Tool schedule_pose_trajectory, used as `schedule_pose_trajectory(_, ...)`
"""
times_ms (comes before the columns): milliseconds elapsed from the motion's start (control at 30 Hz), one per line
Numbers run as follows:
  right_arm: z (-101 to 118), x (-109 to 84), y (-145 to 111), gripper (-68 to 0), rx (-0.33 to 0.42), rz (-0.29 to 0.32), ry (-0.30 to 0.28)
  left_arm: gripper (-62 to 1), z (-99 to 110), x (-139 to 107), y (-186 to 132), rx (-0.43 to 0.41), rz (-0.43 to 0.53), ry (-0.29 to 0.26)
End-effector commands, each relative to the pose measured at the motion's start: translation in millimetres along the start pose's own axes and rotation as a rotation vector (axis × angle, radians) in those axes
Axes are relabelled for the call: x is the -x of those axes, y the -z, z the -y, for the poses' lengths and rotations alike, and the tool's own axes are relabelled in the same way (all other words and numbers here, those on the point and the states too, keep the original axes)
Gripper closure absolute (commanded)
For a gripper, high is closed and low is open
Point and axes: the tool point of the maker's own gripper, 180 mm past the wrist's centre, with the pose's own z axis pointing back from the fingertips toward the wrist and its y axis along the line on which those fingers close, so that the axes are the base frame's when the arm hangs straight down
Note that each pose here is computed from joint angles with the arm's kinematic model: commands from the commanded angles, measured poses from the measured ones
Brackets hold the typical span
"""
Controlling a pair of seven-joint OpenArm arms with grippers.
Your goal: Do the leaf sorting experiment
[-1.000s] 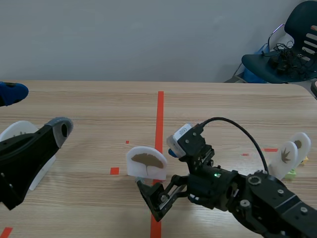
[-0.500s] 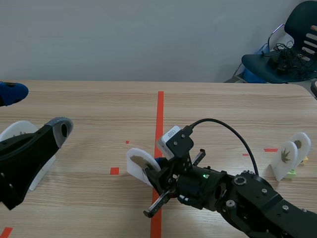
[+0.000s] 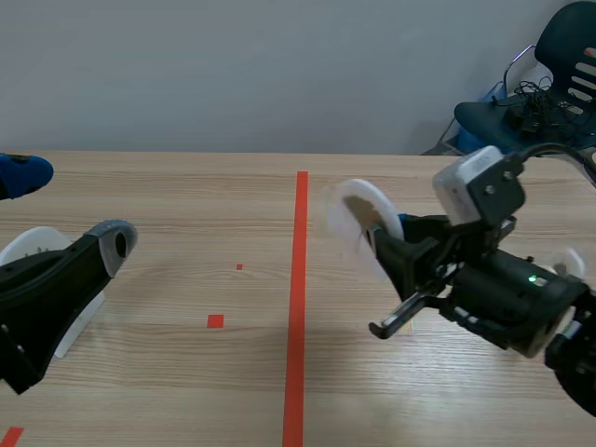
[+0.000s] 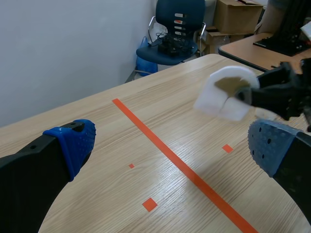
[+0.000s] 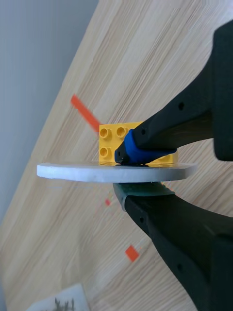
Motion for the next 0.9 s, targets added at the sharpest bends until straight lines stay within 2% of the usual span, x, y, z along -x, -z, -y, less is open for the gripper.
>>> schedule_pose_trajectory(0, 11, 12.7, -15, -6.4, 0.047, -0.03, 0.042, -62.3, 1, -6, 1, 0.003, 0.032, -0.008)
schedule_pose_trajectory(67, 31, 18.9, -33, -6.4, 0.122, -0.046, 0.075, -62.3, 1, -6, 1, 0.003, 0.032, -0.008)
schedule_pose_trajectory(267, 77, 43.2, -69, -6.3, 0.32, -0.111, 0.093, -62.3, 1, -6, 1, 0.003, 0.032, -0.008)
schedule_pose_trajectory(400, 96, 65.4, -76, -6.3, 0.38, -0.136, 0.148, -62.3, 1, -6, 1, 0.003, 0.032, -0.008)
schedule_pose_trajectory(533, 112, 83.9, -80, -6.3, 0.427, -0.158, 0.173, -62.3, 1, -6, 1, 0.003, 0.032, -0.008)
schedule_pose_trajectory(700, 137, 85.3, -97, -6.3, 0.519, -0.146, 0.158, -62.3, 1, -6, 1, 0.003, 0.031, -0.008)
schedule_pose_trajectory(867, 142, 85.9, -101, -6.8, 0.536, -0.154, 0.157, -62.3, 1, -6, 1, 0.003, 0.031, -0.008)
